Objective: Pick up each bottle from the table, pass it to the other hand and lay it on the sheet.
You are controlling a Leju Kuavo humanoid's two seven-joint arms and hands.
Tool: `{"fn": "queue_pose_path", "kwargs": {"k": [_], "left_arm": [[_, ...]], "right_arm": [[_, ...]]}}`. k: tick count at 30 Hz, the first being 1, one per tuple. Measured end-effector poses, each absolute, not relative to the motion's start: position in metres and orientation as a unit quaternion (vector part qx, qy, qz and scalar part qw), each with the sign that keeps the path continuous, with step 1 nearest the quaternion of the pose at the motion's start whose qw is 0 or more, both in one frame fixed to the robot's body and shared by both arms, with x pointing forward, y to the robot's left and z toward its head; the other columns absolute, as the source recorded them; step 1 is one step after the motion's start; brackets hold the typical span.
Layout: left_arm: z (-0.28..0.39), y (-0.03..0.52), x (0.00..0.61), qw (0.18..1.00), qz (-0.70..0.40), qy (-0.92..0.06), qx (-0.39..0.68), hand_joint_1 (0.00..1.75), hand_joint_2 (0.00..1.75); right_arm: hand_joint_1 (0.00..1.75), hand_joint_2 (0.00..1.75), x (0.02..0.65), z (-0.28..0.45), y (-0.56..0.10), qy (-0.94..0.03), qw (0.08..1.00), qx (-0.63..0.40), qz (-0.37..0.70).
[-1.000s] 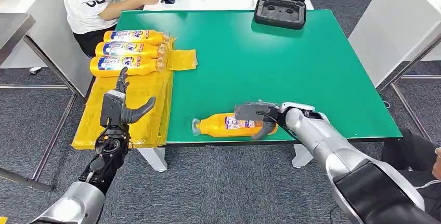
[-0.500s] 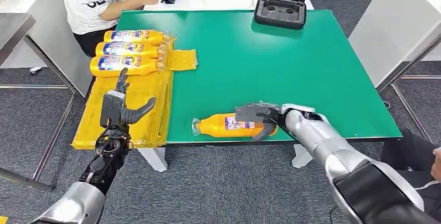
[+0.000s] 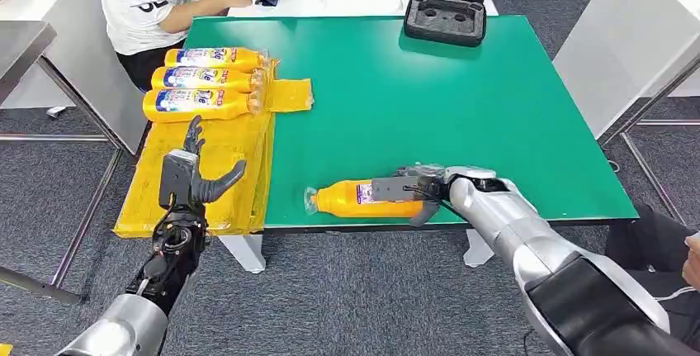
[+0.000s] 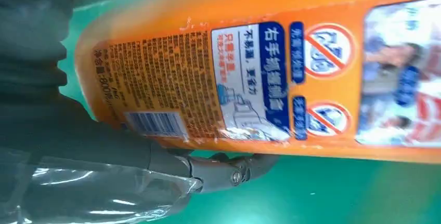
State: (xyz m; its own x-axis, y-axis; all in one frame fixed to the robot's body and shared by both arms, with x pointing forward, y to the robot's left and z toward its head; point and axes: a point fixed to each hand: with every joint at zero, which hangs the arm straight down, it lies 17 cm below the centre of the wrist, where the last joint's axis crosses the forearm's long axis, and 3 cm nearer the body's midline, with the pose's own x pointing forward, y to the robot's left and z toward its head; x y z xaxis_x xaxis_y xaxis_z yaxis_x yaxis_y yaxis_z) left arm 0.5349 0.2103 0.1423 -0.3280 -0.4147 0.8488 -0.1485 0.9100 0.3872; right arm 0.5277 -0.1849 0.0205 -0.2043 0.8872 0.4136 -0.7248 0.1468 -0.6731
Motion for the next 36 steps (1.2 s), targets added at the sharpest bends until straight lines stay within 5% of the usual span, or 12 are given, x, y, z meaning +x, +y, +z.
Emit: {"fn": "queue_pose_path", "kwargs": {"k": [18,19,20,21,24,36], "left_arm": [[0.135,0.210,0.531,0.558,-0.121,-0.802,0.174,0.00,1.75],[0.135,0.210,0.531,0.558,-0.121,-0.802,0.173,0.00,1.75],[0.134,0.210,0.531,0.559,-0.121,-0.802,0.173,0.00,1.75],[0.134,0.210,0.531,0.560,-0.122,-0.801,0.173,0.00,1.75],[0.133,0.209,0.531,0.561,-0.124,-0.801,0.169,0.00,1.75],[0.130,0.201,0.529,0.564,-0.135,-0.799,0.161,0.00,1.75]], "right_arm": [[0.00,1.75,0.531,0.014,-0.196,-0.402,0.611,-0.136,0.669],[0.16,1.75,0.531,0.014,-0.196,-0.402,0.610,-0.136,0.669],[1.15,1.75,0.531,0.014,-0.196,-0.402,0.610,-0.137,0.669],[1.54,1.75,0.532,0.014,-0.196,-0.403,0.610,-0.138,0.668],[1.71,1.75,0.533,0.014,-0.197,-0.406,0.609,-0.142,0.666],[1.73,1.75,0.534,0.009,-0.198,-0.424,0.605,-0.157,0.655]]}}
